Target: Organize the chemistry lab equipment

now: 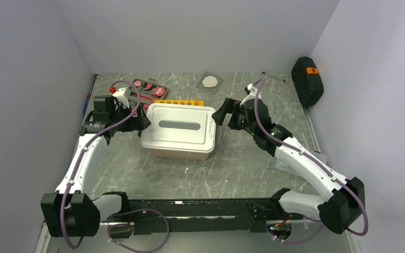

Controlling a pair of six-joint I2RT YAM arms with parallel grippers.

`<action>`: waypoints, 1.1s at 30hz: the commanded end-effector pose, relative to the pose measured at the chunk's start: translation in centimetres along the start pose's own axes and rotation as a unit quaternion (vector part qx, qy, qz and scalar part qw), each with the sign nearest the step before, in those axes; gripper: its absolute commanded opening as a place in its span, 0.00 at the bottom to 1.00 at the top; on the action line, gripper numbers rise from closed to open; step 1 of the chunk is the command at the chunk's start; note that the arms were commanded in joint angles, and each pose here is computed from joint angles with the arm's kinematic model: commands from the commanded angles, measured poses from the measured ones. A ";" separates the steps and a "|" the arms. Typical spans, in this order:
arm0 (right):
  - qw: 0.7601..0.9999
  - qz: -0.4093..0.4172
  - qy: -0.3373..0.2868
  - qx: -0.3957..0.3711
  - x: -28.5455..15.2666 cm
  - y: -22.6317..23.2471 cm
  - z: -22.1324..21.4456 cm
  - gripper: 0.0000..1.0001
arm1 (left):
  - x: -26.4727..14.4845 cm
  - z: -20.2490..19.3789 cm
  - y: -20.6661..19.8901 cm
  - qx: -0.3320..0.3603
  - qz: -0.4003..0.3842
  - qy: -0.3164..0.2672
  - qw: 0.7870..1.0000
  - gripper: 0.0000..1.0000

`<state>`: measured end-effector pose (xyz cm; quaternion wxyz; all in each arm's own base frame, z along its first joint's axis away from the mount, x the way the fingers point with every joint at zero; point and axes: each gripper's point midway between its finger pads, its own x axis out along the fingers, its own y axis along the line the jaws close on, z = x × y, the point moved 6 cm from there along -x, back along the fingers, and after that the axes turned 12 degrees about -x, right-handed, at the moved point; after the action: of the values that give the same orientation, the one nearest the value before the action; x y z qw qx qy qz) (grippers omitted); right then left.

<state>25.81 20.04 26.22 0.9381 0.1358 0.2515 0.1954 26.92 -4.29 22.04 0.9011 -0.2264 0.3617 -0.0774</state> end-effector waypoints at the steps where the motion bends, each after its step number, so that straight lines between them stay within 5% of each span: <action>1: 0.994 0.102 0.003 0.027 0.3 -0.5 -1.4 1.00 | 0.1 1.4 -0.8 -0.004 -0.063 -0.001 0.998 0.99; 24: 0.941 0.310 0.005 0.139 3.4 -1.4 -7.1 0.98 | 1.9 0.3 1.4 -0.067 -0.071 0.065 0.993 0.99; 33: 0.914 0.347 0.030 0.210 4.4 -1.1 -8.3 0.83 | 1.9 0.3 1.6 -0.069 -0.065 0.063 0.994 0.99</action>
<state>25.38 21.87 15.04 0.7757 0.3775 0.2911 0.4137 27.96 -3.31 19.01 0.8454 -0.3043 0.4251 -0.1094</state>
